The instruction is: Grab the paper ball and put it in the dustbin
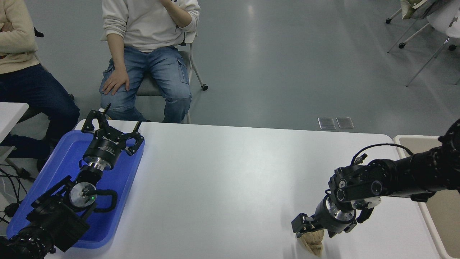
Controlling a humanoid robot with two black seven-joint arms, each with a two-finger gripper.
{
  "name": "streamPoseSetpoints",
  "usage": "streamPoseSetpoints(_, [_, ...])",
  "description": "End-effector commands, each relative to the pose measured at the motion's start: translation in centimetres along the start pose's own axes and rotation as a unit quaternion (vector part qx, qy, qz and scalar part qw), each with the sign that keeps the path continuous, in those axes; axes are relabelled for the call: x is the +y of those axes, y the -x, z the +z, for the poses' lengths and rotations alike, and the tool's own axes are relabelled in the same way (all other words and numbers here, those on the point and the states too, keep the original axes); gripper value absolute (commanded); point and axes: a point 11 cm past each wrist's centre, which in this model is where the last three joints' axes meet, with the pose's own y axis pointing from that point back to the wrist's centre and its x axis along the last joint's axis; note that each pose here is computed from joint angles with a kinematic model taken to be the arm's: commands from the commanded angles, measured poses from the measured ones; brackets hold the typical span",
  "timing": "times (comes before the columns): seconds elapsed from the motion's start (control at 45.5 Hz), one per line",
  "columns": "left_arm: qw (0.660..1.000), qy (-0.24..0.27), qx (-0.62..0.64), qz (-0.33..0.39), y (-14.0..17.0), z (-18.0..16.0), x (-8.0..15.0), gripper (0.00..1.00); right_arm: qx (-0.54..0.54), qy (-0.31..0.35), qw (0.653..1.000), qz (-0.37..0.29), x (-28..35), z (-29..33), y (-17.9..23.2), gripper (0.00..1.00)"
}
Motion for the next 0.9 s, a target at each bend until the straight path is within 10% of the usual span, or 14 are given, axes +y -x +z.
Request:
streamPoseSetpoints(0.0, [1.000,0.001,0.001,0.000,0.0,0.0,0.0,1.00,0.005,0.005,1.000,0.011,-0.6,0.4,0.0,0.98])
streamPoseSetpoints(0.615, [1.000,0.001,0.001,0.000,0.0,0.0,0.0,1.00,-0.001,0.000,1.000,-0.004,-1.8,0.3,1.2,0.66])
streamPoseSetpoints(0.879, [1.000,0.000,0.000,0.000,0.0,0.0,0.0,1.00,-0.008,-0.001,1.000,-0.011,-1.8,0.4,1.4,0.01])
